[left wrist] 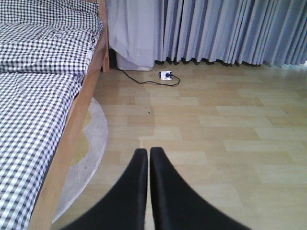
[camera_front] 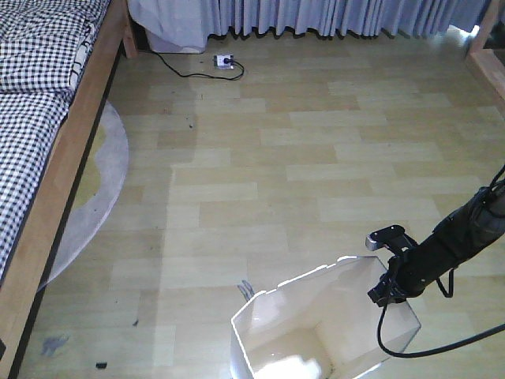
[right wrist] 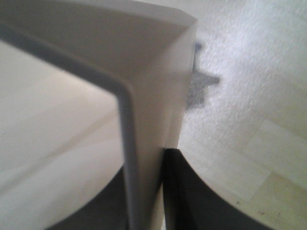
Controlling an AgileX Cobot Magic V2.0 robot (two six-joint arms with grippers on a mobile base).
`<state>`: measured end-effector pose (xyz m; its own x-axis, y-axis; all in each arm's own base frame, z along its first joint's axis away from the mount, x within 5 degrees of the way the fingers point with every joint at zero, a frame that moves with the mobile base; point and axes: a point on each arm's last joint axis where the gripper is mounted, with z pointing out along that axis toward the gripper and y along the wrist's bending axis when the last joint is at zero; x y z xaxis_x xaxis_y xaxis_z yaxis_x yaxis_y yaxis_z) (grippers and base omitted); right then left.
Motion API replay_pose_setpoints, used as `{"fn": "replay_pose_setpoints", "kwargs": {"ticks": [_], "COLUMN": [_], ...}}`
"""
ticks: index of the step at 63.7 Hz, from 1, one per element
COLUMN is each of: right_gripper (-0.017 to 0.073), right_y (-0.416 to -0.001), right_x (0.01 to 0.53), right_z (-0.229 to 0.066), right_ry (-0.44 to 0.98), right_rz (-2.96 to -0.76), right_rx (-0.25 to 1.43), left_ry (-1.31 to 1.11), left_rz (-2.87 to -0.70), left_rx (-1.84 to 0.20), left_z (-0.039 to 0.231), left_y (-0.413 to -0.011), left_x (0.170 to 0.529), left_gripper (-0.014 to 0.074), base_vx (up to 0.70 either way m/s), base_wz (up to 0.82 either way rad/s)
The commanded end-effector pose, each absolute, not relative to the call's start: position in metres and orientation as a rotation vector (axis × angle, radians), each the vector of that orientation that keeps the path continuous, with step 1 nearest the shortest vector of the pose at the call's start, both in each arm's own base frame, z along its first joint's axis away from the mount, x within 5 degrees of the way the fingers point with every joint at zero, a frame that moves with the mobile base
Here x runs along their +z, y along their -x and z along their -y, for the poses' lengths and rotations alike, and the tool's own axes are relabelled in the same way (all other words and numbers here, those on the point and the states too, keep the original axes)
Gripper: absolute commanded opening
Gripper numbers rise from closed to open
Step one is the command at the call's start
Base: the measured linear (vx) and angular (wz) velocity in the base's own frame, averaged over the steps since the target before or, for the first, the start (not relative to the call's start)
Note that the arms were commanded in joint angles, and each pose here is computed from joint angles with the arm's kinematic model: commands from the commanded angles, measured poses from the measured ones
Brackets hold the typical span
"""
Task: Move trash bin to bedside with robot
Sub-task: 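Drive on toward the curtains beside the bed, dragging the bin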
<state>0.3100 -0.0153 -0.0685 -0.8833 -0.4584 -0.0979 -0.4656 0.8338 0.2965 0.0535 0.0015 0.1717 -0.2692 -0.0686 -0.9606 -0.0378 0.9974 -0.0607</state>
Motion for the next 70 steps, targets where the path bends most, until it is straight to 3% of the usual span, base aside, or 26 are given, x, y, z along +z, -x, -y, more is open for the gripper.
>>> {"fn": "replay_pose_setpoints", "kwargs": {"ticks": [1,70], "right_gripper": [-0.0005,-0.0005], "right_y": [-0.3183,-0.3183], "right_x": [-0.0392,-0.0392], "right_z": [0.0072,0.0072], "right_ry": [0.741,0.741], "right_rz": [-2.926,-2.926], "right_rx": [0.662,0.662], "left_ry": [0.078,0.078], "left_rz": [-1.792,-1.792], "left_rx": [-0.038,-0.038], "left_z": [-0.0012,-0.0012], "left_y": [-0.0561,-0.0561], "left_x": [0.1760,0.1760], "left_gripper": [-0.0006,-0.0006], "base_vx": [0.38,0.38], "base_wz": [0.05,0.03]}}
